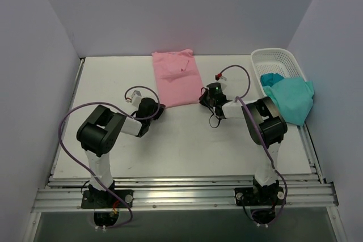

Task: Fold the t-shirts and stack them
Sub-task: Fold the tshirt

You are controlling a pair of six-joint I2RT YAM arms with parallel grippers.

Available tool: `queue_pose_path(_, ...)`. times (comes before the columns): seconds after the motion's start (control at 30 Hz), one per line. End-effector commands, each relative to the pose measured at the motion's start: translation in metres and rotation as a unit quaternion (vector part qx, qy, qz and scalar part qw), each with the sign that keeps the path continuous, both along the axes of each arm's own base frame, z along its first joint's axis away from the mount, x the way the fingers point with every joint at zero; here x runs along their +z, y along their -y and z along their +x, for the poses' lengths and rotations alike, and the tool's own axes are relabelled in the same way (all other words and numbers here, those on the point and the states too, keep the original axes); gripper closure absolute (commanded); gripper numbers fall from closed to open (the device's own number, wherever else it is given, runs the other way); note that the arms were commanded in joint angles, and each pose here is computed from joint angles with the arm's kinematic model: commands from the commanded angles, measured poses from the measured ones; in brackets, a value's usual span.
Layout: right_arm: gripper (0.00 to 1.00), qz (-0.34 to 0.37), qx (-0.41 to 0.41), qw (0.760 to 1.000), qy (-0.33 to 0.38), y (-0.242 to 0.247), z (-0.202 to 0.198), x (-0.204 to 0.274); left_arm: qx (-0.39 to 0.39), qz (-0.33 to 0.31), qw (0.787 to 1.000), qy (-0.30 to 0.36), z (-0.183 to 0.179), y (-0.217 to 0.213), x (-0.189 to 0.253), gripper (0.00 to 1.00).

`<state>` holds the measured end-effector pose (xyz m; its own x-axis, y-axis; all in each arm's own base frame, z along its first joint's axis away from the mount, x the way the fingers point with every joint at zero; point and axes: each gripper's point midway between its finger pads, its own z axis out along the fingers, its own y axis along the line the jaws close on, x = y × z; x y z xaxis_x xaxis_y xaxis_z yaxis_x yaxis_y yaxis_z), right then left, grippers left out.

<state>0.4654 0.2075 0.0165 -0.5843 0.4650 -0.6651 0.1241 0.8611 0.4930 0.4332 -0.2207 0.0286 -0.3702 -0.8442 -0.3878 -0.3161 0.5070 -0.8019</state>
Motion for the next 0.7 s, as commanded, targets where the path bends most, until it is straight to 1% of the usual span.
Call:
queue_pose_path(0.0, 1.0, -0.022, 0.003, 0.999, -0.04, 0.011, -0.017, -0.026, -0.003, 0.027, 1.0, -0.007, 0.008, -0.003, 0.0, 0.85)
queue_pose_path(0.03, 1.0, -0.024, 0.003, 0.999, -0.042, 0.013, -0.02, -0.027, -0.006, 0.031, 0.999, -0.002, 0.008, -0.004, 0.004, 0.9)
queue_pose_path(0.1, 1.0, -0.024, 0.0, 0.999, -0.043, 0.015, -0.025, -0.023, -0.006, 0.037, 0.999, -0.005, 0.003, -0.008, 0.004, 0.97)
queue_pose_path(0.17, 1.0, -0.023, -0.006, 0.998, -0.051, 0.019, -0.035, -0.025, -0.008, 0.04, 0.999, 0.004, -0.001, -0.01, 0.014, 0.98)
queue_pose_path(0.2, 1.0, -0.018, -0.007, 0.999, -0.045, 0.018, -0.037, -0.017, -0.008, 0.045, 0.999, -0.003, -0.009, -0.015, 0.01, 0.98)
queue_pose_path(0.23, 1.0, -0.016, -0.006, 0.999, -0.044, 0.016, -0.042, -0.013, -0.008, 0.043, 0.999, 0.005, -0.012, -0.017, 0.02, 0.98)
queue_pose_path(0.27, 1.0, -0.023, -0.01, 0.998, -0.054, 0.018, -0.053, -0.018, -0.008, 0.044, 0.999, 0.007, -0.015, -0.019, 0.024, 0.98)
queue_pose_path(0.3, 1.0, -0.017, -0.016, 0.999, -0.045, 0.017, -0.056, -0.006, -0.01, 0.049, 0.999, -0.004, -0.025, -0.023, 0.019, 0.98)
queue_pose_path(0.33, 1.0, -0.02, -0.01, 0.999, -0.043, 0.009, -0.064, -0.002, -0.012, 0.044, 0.999, 0.009, -0.029, -0.024, 0.033, 0.98)
queue_pose_path(0.37, 1.0, -0.03, -0.012, 0.998, -0.051, 0.009, -0.074, -0.003, -0.014, 0.043, 0.999, 0.009, -0.034, -0.025, 0.036, 0.98)
queue_pose_path(0.4, 1.0, -0.035, -0.023, 0.998, -0.041, 0.011, -0.079, 0.007, -0.016, 0.045, 0.999, 0.005, -0.041, -0.027, 0.037, 0.98)
queue_pose_path(0.43, 1.0, -0.039, -0.024, 0.998, -0.037, 0.008, -0.084, 0.012, -0.017, 0.04, 0.999, 0.016, -0.049, -0.029, 0.05, 0.98)
queue_pose_path(0.47, 1.0, -0.051, -0.014, 0.998, -0.046, 0.001, -0.099, 0.012, -0.021, 0.045, 0.999, 0.01, -0.058, -0.029, 0.05, 0.98)
queue_pose_path(0.5, 1.0, -0.05, -0.023, 0.998, -0.034, 0.001, -0.103, 0.025, -0.024, 0.045, 0.999, 0.013, -0.064, -0.029, 0.056, 0.98)
queue_pose_path(0.53, 1.0, -0.054, -0.021, 0.998, -0.032, -0.002, -0.111, 0.028, -0.025, 0.039, 0.999, 0.027, -0.073, -0.031, 0.071, 0.98)
queue_pose_path(0.57, 1.0, -0.063, -0.01, 0.997, -0.04, -0.008, -0.126, 0.028, -0.023, 0.048, 0.998, 0.02, -0.081, -0.035, 0.072, 0.98)
queue_pose_path(0.6, 1.0, -0.067, -0.021, 0.997, -0.025, -0.006, -0.131, 0.041, -0.031, 0.051, 0.998, 0.025, -0.09, -0.031, 0.078, 0.98)
queue_pose_path(0.63, 1.0, -0.065, -0.028, 0.997, -0.023, -0.007, -0.138, 0.045, -0.032, 0.045, 0.997, 0.048, -0.097, -0.031, 0.101, 0.98)
queue_pose_path(0.67, 1.0, -0.078, -0.018, 0.996, -0.028, -0.013, -0.153, 0.045, -0.035, 0.058, 0.997, 0.034, -0.107, -0.033, 0.098, 0.98)
